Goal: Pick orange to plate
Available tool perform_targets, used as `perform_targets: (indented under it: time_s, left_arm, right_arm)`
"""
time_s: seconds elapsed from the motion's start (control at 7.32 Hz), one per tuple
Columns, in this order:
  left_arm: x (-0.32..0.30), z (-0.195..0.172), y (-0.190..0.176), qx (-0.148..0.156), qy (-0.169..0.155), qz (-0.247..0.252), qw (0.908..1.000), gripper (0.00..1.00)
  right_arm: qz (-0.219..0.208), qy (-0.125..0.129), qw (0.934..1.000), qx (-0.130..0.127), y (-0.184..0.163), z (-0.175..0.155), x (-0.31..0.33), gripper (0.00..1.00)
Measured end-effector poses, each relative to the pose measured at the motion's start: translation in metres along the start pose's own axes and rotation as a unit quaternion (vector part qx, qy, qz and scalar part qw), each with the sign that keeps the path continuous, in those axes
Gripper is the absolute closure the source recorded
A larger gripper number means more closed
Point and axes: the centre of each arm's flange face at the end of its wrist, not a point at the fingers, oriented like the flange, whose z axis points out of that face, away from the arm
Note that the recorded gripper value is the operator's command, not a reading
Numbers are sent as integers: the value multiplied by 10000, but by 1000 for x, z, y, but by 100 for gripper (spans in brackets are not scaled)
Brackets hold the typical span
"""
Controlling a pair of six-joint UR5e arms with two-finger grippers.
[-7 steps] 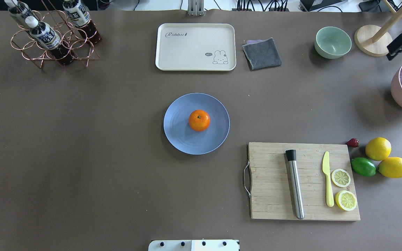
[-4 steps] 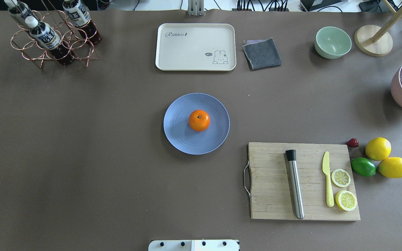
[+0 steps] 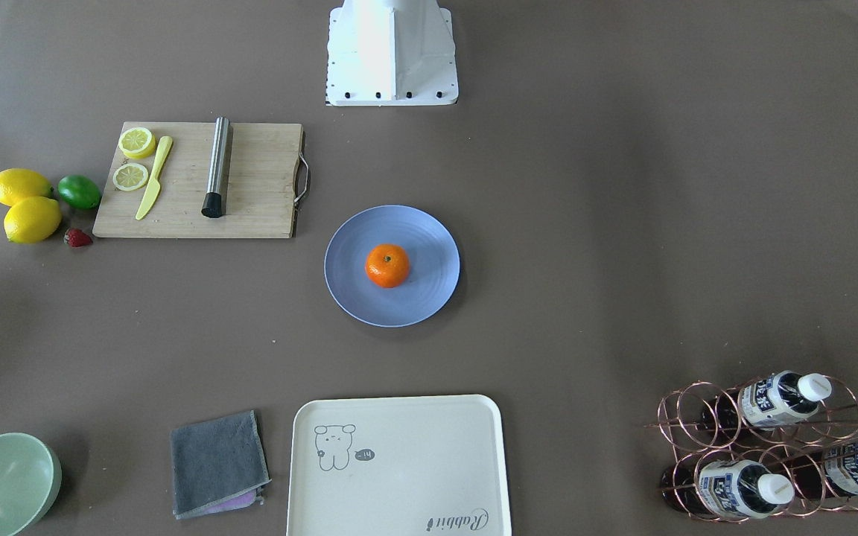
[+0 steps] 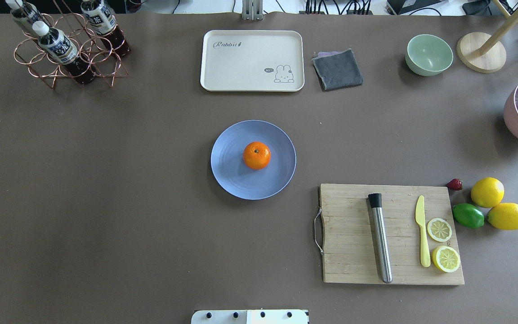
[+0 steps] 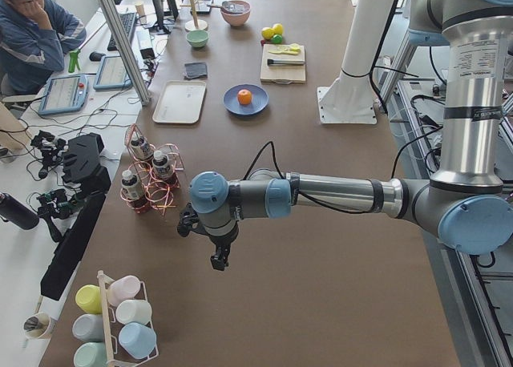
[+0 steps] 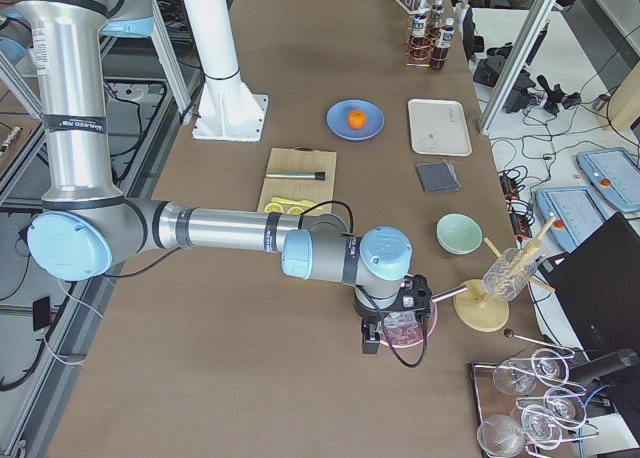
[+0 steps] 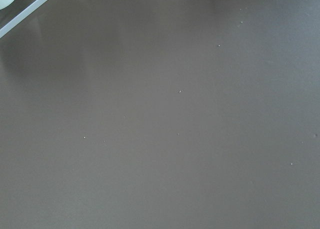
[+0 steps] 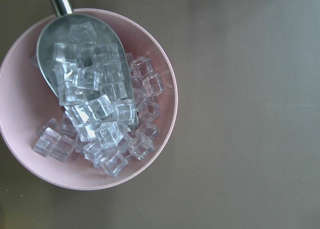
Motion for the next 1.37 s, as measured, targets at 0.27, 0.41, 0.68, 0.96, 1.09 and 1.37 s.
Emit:
perform_targets:
  time_s: [0.27,0.41,0.68,0.96,1.09,1.37]
  left_arm:
    - [-1,1,0,-13,-4,-23,10000,2]
    - [-2,2,0,-24,-8,-52,10000,2]
    - [-2,0,-3,-16,-27,-60,10000,2]
    - [-2,-1,-3,-12,-52,-54,10000,2]
    - [-2,-1,-3,-13,-56,-54,10000,2]
    - [-3,0,-1,-22,-57,-61,10000,2]
  right_arm:
    - [37,-27,10000,8,1,-1,1,0]
    - [50,-62,10000,39,0,-4,-2,0]
    - [143,-164,9997,79,-3,-7,-7,0]
    - [167,-240,9995,84,-2,-7,-9,0]
    - [171,-252,9995,78,-2,-6,-9,0]
    - [171,-261,9995,72,-1,-5,-8,0]
